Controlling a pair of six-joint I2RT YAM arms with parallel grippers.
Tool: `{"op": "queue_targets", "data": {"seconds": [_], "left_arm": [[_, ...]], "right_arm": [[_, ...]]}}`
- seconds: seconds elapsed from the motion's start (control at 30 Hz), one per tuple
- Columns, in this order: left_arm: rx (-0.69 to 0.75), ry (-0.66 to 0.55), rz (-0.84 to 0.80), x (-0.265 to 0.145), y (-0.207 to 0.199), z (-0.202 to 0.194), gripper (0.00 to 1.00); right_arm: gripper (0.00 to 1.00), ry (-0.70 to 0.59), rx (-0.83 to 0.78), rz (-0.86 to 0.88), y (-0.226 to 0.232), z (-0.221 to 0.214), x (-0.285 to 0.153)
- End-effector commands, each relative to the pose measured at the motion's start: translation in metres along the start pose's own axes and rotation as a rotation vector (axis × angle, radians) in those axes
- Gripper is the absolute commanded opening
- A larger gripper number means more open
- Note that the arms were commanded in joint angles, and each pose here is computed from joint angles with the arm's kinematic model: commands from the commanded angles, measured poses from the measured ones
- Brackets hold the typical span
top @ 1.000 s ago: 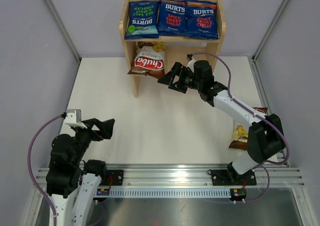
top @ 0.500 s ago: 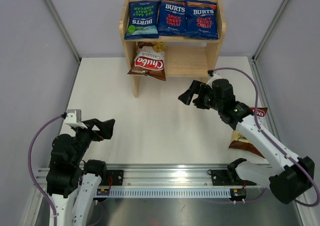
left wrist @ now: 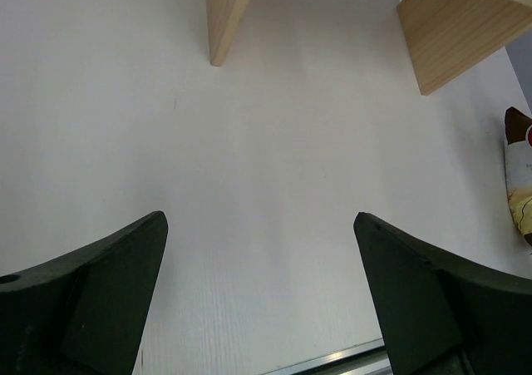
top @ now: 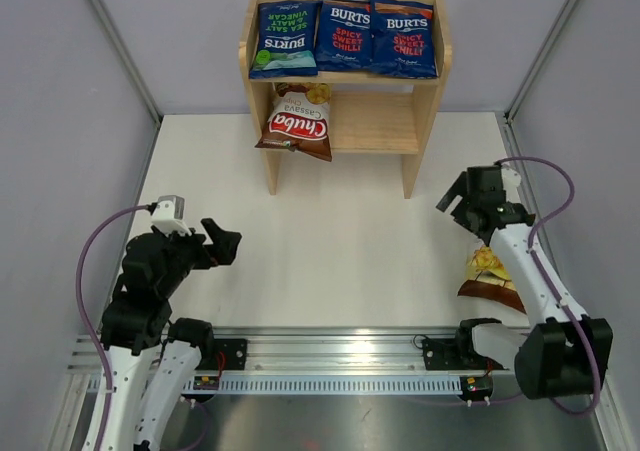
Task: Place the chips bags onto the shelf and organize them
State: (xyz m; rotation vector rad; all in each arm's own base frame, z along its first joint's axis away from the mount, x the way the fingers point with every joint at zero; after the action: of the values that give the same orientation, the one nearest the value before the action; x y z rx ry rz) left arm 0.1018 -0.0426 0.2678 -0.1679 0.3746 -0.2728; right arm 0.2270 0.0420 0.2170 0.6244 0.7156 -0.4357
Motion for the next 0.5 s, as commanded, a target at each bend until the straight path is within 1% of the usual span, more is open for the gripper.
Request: {"op": "queue_targets", "data": {"seconds": [0.0,0.03,0.1,0.13,0.17,0.2,0.23,0.3,0.33,0.4,0.47], "left_arm": [[0.011,-0.017,-0.02,0.004,-0.002,0.004,0.99],[0.016,-0.012,-0.028,0.004,-0.003,0.004,0.99],[0.017,-0.011,-0.031,0.004,-0.004,0.004,0.99],[0.022,-0.012,-0.036,0.003,-0.005,0.004,0.99],[0.023,-0.013,-0.035,0.002,-0.005,0.004,0.99],[0.021,-0.02,-0.033,0.0,-0.005,0.004,0.99],[0.021,-0.027,-0.023,0.0,-0.005,0.004,0.99],[0.022,-0.044,-0.029,-0.004,-0.006,0.004,0.99],[0.024,-0.046,-0.035,-0.004,-0.006,0.004,0.99],[0.03,-0.054,-0.049,-0.006,-0.008,0.004,0.99],[0.037,-0.06,-0.071,-0.008,-0.01,0.004,0.99]], "right_arm": [[1.0,-0.152,0.112,-0.162,-0.02,0.058,0.015],[0.99,-0.207,0.14,-0.177,-0.019,0.076,0.014],[0.99,-0.22,0.182,-0.215,-0.025,0.095,0.026],[0.99,-0.274,0.229,-0.249,-0.031,0.115,0.027],[0.99,-0.301,0.241,-0.277,-0.036,0.123,0.032],[0.99,-0.302,0.258,-0.32,-0.041,0.129,0.045],[1.0,-0.291,0.3,-0.333,-0.055,0.141,0.052],[0.99,-0.264,0.265,-0.378,-0.068,0.15,0.068],[0.99,-0.256,0.274,-0.377,-0.078,0.158,0.071],[0.99,-0.222,0.215,-0.342,-0.088,0.162,0.081],[0.99,-0.215,0.219,-0.397,-0.109,0.167,0.086]]}}
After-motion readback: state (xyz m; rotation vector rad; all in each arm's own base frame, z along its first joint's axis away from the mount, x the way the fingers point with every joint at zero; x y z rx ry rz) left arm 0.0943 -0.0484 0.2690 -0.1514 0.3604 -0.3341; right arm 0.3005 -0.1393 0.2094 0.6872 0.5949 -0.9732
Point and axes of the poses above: each gripper's point midway between its finger pads, its own x axis out along the fingers, its own y axis along the line the jaws close on, z = x × y, the point moved 10 cm from there along -x, back along the fingers, and after that the axes turned 11 degrees about x, right-handed, at the moved point
